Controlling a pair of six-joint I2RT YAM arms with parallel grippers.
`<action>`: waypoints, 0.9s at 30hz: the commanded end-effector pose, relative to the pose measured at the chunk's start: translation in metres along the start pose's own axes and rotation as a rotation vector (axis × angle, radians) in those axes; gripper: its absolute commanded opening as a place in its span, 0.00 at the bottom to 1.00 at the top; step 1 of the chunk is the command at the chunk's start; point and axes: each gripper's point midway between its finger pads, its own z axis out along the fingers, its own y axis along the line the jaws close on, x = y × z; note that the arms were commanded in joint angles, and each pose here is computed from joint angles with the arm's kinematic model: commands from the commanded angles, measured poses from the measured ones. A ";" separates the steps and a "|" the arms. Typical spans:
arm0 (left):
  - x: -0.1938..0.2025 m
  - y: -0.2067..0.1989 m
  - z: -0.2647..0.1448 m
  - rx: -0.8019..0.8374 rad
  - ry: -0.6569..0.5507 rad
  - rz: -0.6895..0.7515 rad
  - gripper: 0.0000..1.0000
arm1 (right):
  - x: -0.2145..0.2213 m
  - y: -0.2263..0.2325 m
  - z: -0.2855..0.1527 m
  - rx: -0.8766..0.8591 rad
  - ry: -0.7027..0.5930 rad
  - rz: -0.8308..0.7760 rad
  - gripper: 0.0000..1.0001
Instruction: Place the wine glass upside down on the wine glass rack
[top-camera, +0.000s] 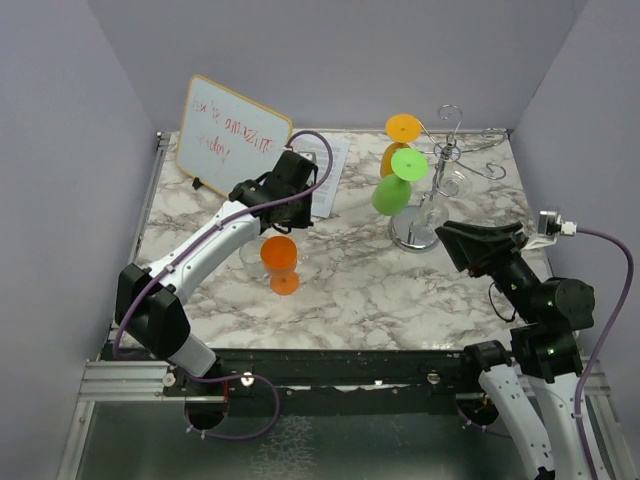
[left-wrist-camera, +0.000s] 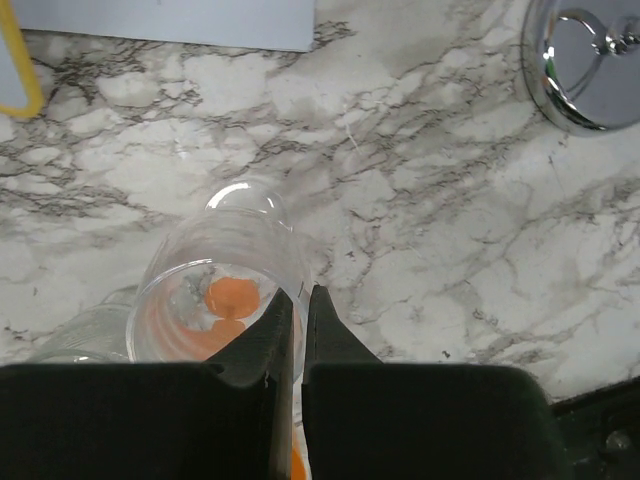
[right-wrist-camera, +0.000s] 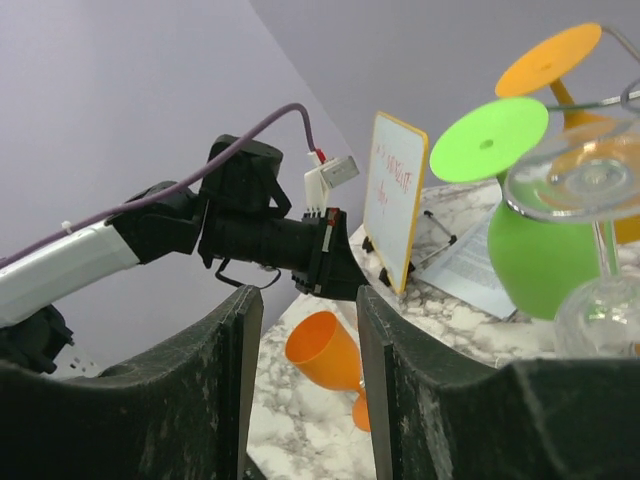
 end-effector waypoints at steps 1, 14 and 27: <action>-0.011 -0.046 -0.029 0.189 -0.051 0.042 0.00 | 0.024 -0.017 -0.009 0.084 0.033 0.176 0.47; 0.028 -0.130 -0.041 0.384 -0.199 0.110 0.00 | 0.102 -0.068 -0.062 0.476 0.230 0.505 0.58; 0.040 -0.166 -0.073 0.581 -0.327 0.116 0.00 | 0.185 -0.114 -0.098 0.840 0.339 0.925 0.60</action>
